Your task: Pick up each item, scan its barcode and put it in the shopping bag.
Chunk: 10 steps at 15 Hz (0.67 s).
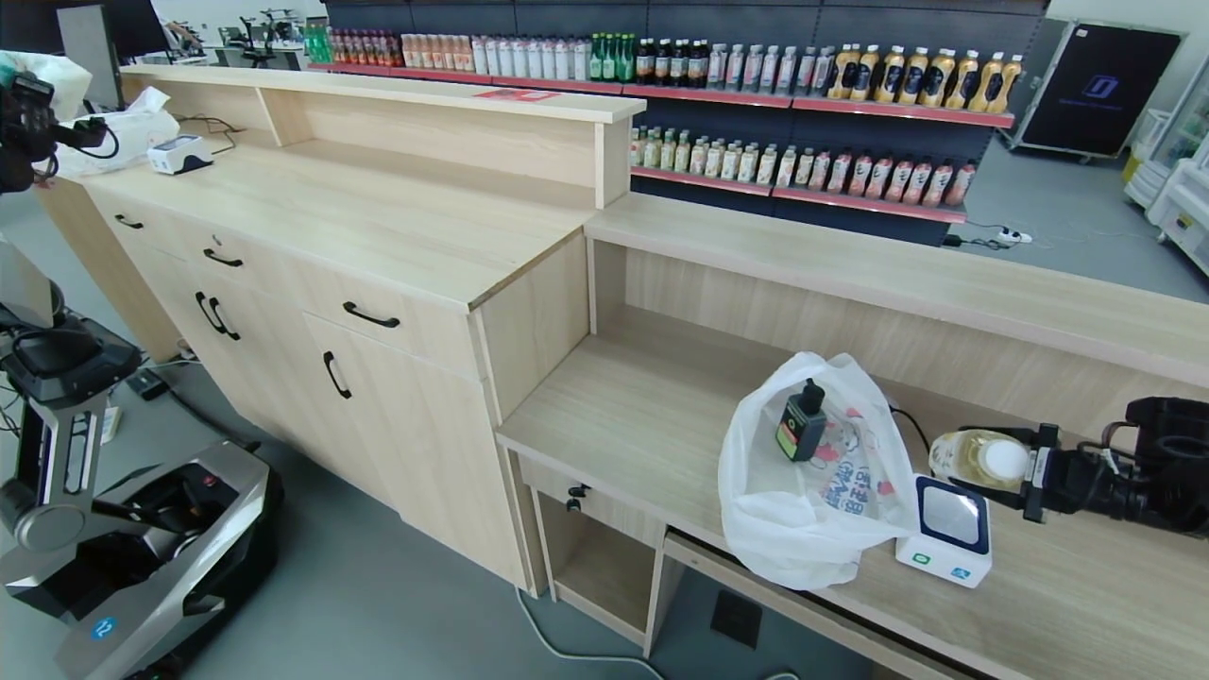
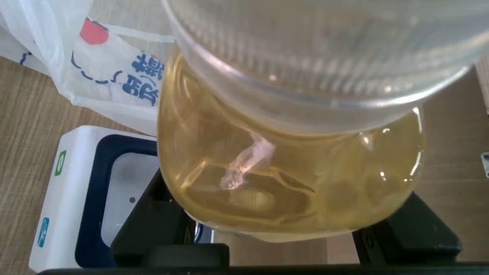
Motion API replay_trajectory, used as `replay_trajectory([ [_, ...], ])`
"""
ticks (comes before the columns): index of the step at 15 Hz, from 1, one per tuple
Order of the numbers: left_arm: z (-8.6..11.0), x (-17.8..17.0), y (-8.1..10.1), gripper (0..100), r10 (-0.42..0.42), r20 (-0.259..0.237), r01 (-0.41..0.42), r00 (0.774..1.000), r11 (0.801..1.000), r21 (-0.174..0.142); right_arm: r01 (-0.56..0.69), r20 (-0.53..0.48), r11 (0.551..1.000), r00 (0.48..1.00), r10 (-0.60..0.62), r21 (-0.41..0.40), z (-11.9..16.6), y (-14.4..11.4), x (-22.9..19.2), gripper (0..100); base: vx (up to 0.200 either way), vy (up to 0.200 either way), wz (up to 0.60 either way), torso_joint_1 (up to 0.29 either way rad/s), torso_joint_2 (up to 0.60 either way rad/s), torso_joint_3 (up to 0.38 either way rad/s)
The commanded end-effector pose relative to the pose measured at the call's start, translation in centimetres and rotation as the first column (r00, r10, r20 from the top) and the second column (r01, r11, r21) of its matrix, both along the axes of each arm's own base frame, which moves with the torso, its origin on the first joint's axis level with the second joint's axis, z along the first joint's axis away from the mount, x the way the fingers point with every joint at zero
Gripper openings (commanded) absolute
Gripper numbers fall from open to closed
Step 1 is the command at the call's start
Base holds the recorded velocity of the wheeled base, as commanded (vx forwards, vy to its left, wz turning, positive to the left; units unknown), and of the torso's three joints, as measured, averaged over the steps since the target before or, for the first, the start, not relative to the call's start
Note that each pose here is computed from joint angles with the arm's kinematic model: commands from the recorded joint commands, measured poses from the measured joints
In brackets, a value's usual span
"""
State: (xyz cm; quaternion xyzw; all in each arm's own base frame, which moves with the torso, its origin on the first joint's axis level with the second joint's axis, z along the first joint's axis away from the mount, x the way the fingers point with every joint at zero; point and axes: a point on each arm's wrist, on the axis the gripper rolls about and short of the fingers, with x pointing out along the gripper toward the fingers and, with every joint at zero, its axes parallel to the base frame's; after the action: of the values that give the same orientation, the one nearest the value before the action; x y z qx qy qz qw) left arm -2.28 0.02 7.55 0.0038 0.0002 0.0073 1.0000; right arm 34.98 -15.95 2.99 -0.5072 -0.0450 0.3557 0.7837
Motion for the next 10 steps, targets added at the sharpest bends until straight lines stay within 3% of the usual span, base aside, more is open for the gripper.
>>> replay_trajectory([
  [1,0.0,0.0,0.0,0,0.001,0.0,-0.001,1.0,1.0,0.0,0.005,-0.003,1.0,1.0,-0.005,-0.007,-0.31,-0.09,0.08,0,0.0,0.0,0.0,0.0,0.0,0.0],
  [10,0.0,0.0,0.0,0,0.001,0.0,-0.001,1.0,1.0,0.0,0.009,0.002,0.999,1.0,-0.009,-0.034,-0.51,-0.12,-0.28,0,0.0,0.0,0.0,0.0,0.0,0.0],
])
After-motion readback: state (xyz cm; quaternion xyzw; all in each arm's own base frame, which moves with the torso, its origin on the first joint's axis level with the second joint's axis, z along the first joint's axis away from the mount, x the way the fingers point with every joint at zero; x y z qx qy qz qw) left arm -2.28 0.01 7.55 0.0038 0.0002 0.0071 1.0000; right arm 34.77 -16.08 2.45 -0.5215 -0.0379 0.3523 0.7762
